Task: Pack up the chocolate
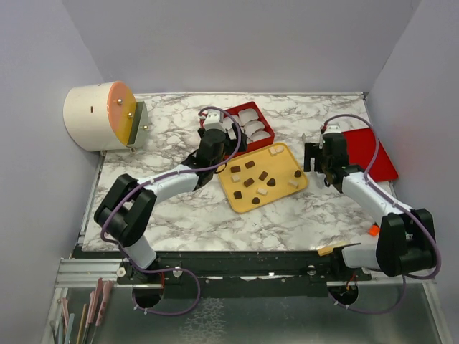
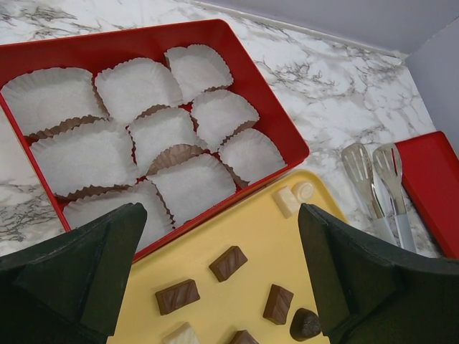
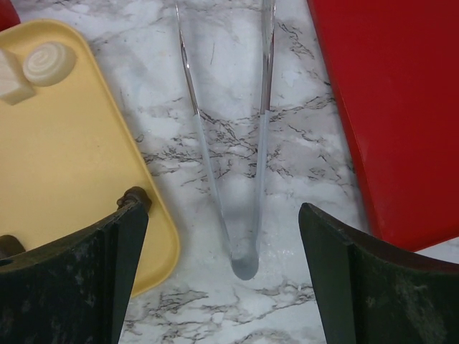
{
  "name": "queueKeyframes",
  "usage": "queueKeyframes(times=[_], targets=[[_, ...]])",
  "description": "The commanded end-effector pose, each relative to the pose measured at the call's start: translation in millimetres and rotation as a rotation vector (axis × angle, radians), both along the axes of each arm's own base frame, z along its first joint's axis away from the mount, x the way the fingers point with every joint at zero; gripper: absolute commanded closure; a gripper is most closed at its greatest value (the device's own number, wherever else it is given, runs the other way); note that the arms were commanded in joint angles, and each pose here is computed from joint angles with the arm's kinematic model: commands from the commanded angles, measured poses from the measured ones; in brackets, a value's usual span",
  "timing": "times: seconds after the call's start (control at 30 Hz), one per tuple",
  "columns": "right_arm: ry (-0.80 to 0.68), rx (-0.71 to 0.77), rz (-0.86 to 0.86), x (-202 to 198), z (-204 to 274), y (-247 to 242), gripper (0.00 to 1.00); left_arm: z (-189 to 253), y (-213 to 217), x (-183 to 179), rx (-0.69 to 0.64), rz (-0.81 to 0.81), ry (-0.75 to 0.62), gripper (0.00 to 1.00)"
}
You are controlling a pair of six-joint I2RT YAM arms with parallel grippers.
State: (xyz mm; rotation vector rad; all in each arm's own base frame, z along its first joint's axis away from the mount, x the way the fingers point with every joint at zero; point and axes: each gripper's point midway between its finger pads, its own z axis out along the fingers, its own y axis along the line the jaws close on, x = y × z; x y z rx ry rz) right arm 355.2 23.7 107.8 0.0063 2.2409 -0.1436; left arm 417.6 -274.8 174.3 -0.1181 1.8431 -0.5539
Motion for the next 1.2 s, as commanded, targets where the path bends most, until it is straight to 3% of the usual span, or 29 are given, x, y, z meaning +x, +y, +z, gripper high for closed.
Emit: queueKeyframes(times=[0.0, 0.53, 1.17], targets=[[-0.051, -0.054, 0.001, 17.0, -3.9, -5.8, 0.08, 4.4, -3.2, 3.4, -0.03, -0.006, -0.024, 0.02], [-0.012, 0.013, 0.008, 44.1, -30.6, -18.5, 0.08, -2.3, -1.1, 3.5, -0.043, 0.006, -0.028, 0.02], [0.093, 0.041, 0.074, 47.7, -64.5, -10.2, 0.09, -10.3, 3.1, 3.5, -0.049, 0.032, -0.016, 0.03]])
